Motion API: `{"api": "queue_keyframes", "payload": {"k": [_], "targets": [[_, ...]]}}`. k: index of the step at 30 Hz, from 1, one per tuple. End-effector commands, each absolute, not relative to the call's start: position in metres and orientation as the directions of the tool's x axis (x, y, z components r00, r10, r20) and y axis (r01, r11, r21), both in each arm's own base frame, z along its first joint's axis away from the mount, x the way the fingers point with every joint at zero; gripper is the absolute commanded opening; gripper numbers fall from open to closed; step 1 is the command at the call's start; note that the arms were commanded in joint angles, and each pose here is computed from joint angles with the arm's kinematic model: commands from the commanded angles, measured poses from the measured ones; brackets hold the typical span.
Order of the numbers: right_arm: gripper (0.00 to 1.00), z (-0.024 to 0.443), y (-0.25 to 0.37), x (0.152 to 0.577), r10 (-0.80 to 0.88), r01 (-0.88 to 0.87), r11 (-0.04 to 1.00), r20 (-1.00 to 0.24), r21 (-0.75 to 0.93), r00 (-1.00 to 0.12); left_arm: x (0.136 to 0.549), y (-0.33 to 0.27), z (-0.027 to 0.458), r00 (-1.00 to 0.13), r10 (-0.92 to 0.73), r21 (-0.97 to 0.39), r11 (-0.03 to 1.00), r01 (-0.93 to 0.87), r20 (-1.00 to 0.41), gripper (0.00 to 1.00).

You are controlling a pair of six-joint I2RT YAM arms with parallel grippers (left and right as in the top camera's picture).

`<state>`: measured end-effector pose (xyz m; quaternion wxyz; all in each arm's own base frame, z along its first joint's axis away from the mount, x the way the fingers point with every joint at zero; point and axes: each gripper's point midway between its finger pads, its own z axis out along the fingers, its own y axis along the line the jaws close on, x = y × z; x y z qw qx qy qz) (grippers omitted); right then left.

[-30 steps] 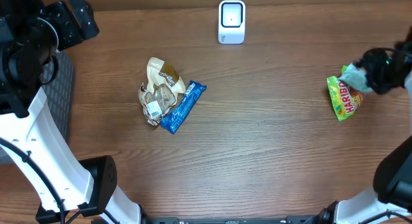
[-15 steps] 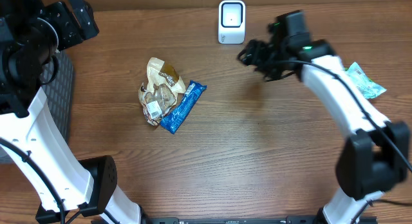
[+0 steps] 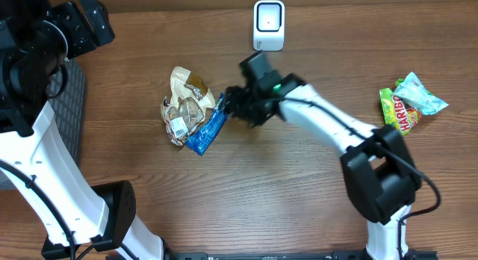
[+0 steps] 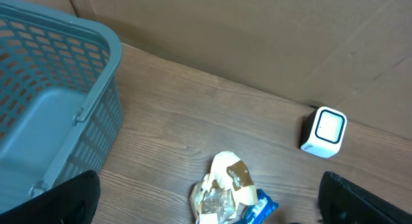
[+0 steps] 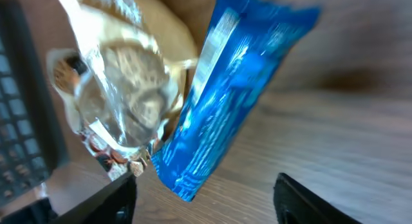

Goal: Scan the item barcode
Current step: 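Move the right gripper to the blue bar and grasp it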

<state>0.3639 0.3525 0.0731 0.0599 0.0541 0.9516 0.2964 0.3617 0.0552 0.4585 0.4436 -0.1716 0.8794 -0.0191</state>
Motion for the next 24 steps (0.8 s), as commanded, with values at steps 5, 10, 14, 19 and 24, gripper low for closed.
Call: {"api": "queue_keyframes", "payload": {"k": [5, 10, 14, 19, 24], "targets": [[0.62, 0.028, 0.406, 0.331, 0.104, 0.019, 0.872, -0.146, 0.489, -0.984, 0.363, 0.059, 0.457, -0.543, -0.326, -0.183, 0.936, -0.301, -0.773, 1.0], [0.5, 0.0, 0.412, 0.32, 0.076, 0.009, 0.89, -0.13, 0.455, -0.989, 0.363, 0.059, 0.457, -0.543, -0.326, -0.183, 0.936, -0.302, -0.774, 1.0], [0.22, -0.006, 0.395, 0.325, 0.101, 0.044, 0.911, -0.119, 0.41, -0.988, 0.363, 0.059, 0.457, -0.543, -0.326, -0.183, 0.936, -0.301, -0.773, 1.0], [0.18, -0.011, 0.354, 0.316, 0.121, 0.12, 0.935, 0.017, 0.333, -0.992, 0.363, 0.059, 0.457, -0.543, -0.326, -0.183, 0.936, -0.301, -0.773, 1.0], [0.24, 0.006, 0.31, 0.304, -0.026, 0.06, 0.914, 0.205, 0.402, -0.979, 0.363, 0.059, 0.457, -0.543, -0.326, -0.183, 0.936, -0.301, -0.773, 1.0]]}}
